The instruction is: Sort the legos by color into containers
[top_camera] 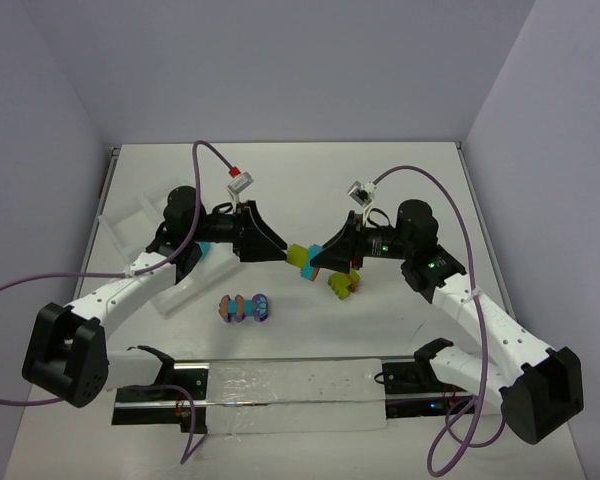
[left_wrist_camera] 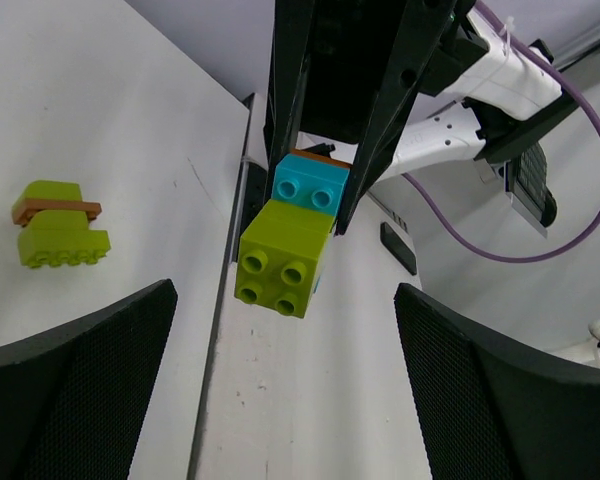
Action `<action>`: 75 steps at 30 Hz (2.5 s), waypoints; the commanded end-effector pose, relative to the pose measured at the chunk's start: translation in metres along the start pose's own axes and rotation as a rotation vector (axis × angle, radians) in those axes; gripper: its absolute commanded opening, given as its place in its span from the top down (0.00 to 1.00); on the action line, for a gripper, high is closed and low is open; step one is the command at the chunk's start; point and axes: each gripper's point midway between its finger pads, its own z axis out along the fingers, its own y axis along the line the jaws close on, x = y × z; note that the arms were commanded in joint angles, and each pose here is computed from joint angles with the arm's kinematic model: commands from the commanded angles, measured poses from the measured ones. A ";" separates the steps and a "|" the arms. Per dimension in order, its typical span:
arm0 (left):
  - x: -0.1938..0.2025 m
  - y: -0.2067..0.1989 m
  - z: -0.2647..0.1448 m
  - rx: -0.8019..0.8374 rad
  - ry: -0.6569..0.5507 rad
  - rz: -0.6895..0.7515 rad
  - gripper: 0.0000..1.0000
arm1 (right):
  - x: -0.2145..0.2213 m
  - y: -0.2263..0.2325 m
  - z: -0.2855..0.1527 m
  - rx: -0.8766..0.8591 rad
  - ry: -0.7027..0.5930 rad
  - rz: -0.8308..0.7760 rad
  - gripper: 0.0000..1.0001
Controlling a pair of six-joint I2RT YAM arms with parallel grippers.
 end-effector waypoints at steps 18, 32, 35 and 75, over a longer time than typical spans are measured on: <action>-0.009 -0.010 0.016 0.027 0.037 0.100 1.00 | -0.021 0.018 0.001 -0.067 -0.032 -0.091 1.00; -0.034 0.008 -0.014 -0.090 -0.083 0.107 1.00 | -0.021 -0.008 -0.010 0.046 -0.099 -0.047 1.00; -0.035 0.009 -0.016 -0.092 -0.091 0.099 1.00 | -0.024 -0.012 -0.011 0.065 -0.114 -0.030 1.00; -0.067 0.076 -0.064 -0.617 -0.298 -0.091 1.00 | 0.016 -0.217 0.021 1.005 0.087 0.281 0.17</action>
